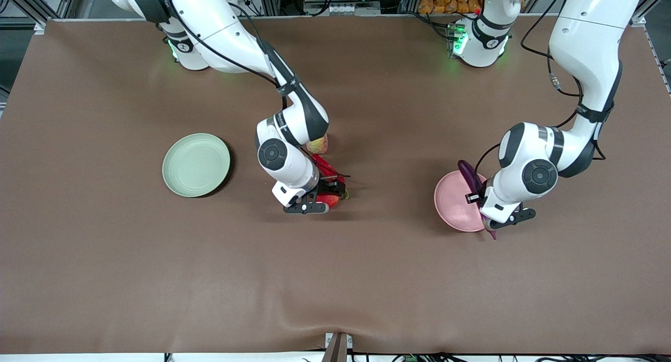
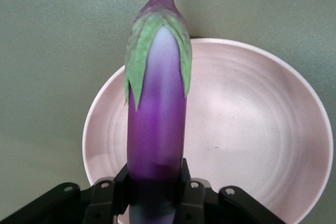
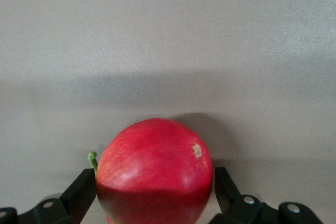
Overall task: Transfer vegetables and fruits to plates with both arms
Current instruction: 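Grasp the eggplant with the left gripper while the right gripper grasps the apple, then lower the eggplant onto the pink plate while the right gripper carries the apple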
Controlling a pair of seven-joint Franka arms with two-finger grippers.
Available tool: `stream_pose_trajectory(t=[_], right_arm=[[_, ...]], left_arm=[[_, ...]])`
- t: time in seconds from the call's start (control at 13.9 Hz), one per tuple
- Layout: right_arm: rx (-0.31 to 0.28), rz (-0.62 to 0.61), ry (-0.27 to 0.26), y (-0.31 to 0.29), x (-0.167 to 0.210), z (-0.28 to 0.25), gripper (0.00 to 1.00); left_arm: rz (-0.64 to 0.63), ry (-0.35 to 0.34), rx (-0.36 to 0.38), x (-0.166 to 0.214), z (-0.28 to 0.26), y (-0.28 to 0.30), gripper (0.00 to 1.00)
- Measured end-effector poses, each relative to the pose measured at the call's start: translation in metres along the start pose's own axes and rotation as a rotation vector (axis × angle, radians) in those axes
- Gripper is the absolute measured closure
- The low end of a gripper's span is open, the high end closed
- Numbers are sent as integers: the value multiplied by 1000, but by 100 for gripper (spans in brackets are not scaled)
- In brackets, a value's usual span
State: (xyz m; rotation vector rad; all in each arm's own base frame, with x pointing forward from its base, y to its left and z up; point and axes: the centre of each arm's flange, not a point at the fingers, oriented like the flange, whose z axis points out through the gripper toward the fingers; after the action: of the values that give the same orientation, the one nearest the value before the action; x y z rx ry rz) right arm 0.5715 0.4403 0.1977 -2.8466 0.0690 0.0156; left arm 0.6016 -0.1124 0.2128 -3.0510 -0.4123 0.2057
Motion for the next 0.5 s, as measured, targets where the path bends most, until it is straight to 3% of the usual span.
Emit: stream_pose_trajectory(t=[0.14,0.43,0.5], right_arm=[[1,4,9,2,4,-3,14],[6,30,39,21,29,-22,14],[7,24,37,30,40,-36,14]], left_arm=[[15,10,11,-2,4,-1,65],[22,13,16,-3,6,-1,64],[22,13,16,-3,7,-1,60]])
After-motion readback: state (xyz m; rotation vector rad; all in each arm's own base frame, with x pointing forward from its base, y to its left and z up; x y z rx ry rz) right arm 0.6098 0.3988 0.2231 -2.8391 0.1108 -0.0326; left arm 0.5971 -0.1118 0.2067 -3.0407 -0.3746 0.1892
